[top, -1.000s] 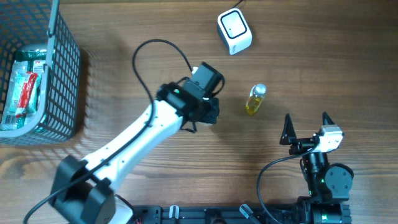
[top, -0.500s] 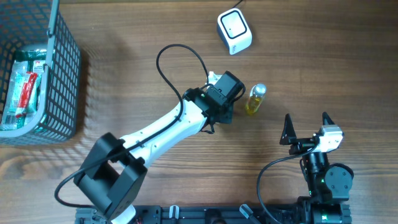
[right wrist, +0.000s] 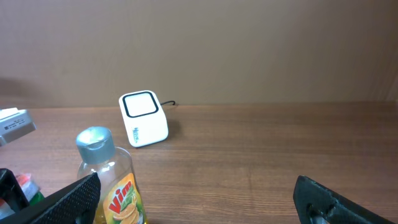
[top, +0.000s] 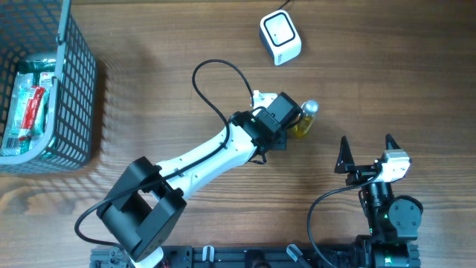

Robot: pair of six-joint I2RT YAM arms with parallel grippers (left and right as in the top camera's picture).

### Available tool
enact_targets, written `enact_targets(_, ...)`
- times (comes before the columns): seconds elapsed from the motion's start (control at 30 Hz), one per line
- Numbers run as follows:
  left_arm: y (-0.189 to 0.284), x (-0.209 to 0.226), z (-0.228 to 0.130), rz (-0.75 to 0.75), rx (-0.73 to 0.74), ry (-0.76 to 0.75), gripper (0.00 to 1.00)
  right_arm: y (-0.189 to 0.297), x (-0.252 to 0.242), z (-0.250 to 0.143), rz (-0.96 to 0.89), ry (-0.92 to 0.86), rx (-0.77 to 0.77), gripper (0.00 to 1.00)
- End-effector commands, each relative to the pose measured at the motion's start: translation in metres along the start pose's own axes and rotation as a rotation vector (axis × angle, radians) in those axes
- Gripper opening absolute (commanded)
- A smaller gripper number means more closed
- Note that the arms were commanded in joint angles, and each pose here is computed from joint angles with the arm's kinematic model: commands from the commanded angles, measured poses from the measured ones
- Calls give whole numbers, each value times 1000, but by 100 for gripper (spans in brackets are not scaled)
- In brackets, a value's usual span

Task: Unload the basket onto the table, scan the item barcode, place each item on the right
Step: 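Place the orange snack pack beside the soap bottle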

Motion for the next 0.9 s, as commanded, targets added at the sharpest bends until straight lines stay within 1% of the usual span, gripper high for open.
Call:
enact_targets(0.0,0,0,3,9,-24,17,66,0,-1,0,-13,-12,-1,100)
enact_targets(0.03,0,0,3,9,-23,17,69,0,-1,0,-13,-12,-1,100)
enact_targets(0.17,0,0,3,9,-24,16,97,0,-1,0,-12,-12,-1,100)
enact_targets(0.2,0,-1,3,6,-26,9,100,0,-1,0,-12,-12,-1,100)
enact_targets(0.3,7,-3,11,-14,-43,-6,100,0,-1,0,-12,-12,-1,100)
enact_targets(0.43,42,-6,37,-73,-125,-31,100,0,-1,0,-13,-12,-1,100)
enact_targets(0.5,62,1,53,-70,-191,-7,100,0,-1,0,-12,-12,-1,100)
enact_targets(0.63,110,26,88,-96,-320,-2,100,0,-1,0,-12,-12,-1,100)
enact_targets(0.7,135,46,107,-97,-394,20,99,0,-1,0,-12,-12,-1,100)
enact_targets(0.73,149,57,117,-94,-437,2,100,0,-1,0,-13,-12,-1,100)
enact_targets(0.8,181,82,136,-65,-540,-90,100,0,-1,0,-13,-12,-1,100)
enact_targets(0.87,215,105,153,-41,-636,-78,100,0,-1,0,-12,-12,-1,100)
Point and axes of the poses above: each gripper's point midway between its finger pads, its own y axis back along the fingers, its own x axis along the line the jaws close on, z = x × y, the point moved 8 cm from there along y, back along the fingers, and after that the axes turned 15 degrees about y, right-handed, at the moved point
